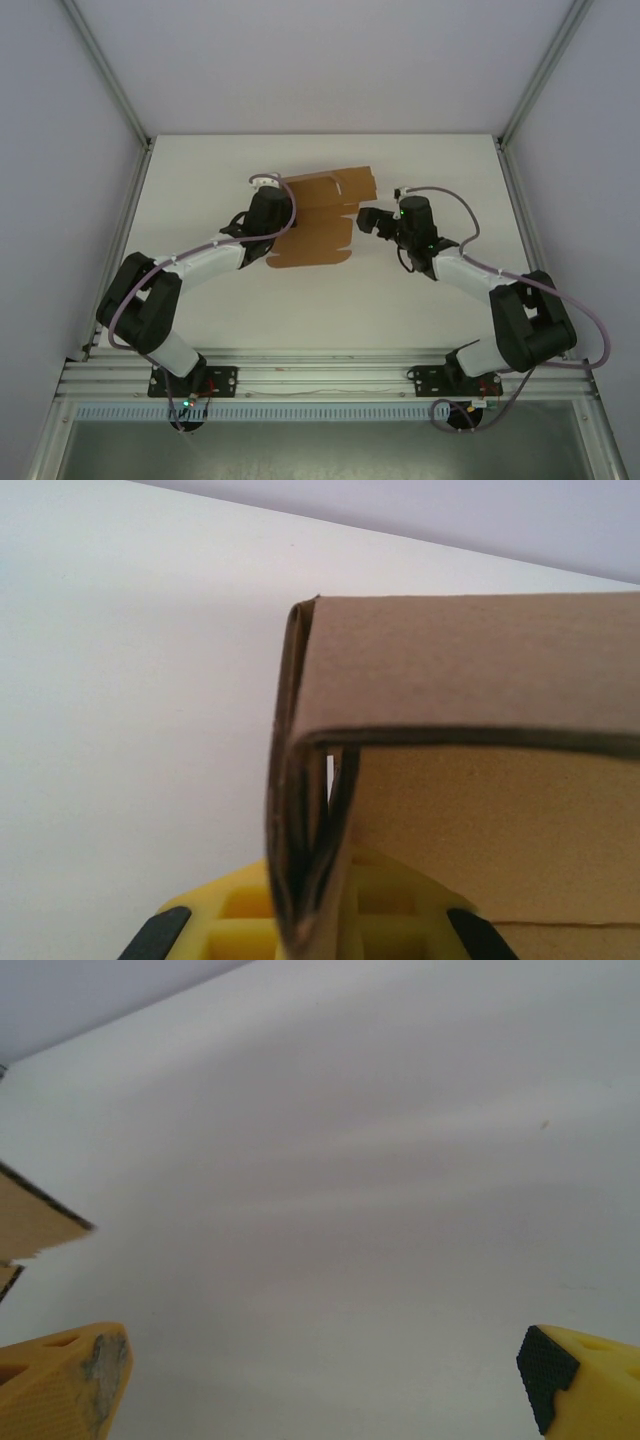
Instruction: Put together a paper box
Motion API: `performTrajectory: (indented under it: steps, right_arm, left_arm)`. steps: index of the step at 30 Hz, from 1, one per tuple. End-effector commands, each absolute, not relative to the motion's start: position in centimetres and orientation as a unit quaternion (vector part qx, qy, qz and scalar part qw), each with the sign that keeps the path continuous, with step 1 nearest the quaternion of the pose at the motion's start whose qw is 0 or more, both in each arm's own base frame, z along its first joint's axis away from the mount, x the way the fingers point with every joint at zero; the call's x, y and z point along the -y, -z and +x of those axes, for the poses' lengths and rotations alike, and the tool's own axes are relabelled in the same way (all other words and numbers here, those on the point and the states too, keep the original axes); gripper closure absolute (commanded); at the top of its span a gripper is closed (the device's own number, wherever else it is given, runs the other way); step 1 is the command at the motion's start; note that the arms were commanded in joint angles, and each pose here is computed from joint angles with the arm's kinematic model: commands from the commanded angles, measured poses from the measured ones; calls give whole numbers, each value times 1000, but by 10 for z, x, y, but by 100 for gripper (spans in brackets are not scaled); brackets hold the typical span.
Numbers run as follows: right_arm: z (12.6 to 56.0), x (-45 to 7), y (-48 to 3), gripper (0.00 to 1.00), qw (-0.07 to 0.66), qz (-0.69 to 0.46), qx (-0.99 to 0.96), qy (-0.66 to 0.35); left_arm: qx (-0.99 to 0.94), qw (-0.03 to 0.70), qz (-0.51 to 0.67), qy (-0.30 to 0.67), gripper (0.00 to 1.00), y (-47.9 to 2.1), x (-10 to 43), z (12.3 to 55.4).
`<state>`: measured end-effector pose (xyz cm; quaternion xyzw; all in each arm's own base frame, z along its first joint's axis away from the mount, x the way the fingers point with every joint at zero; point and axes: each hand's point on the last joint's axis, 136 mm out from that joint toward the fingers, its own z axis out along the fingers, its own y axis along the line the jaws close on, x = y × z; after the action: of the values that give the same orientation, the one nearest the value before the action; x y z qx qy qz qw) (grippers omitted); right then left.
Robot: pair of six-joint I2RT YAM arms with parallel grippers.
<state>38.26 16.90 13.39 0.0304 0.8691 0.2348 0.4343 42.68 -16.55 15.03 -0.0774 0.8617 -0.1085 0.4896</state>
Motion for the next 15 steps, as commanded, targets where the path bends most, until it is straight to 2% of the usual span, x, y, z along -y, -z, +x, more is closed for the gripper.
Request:
performTrajectory:
  steps: [1, 15]
  right_arm:
    - [391, -178, -162, 0, 464, 7, -848, -256]
    - [402, -201, -165, 0, 478, -41, -846, -233]
  left_arm:
    - [-860, 492, -72, 118, 100, -153, 170, 425]
    - [-865, 487, -50, 110, 100, -146, 179, 422]
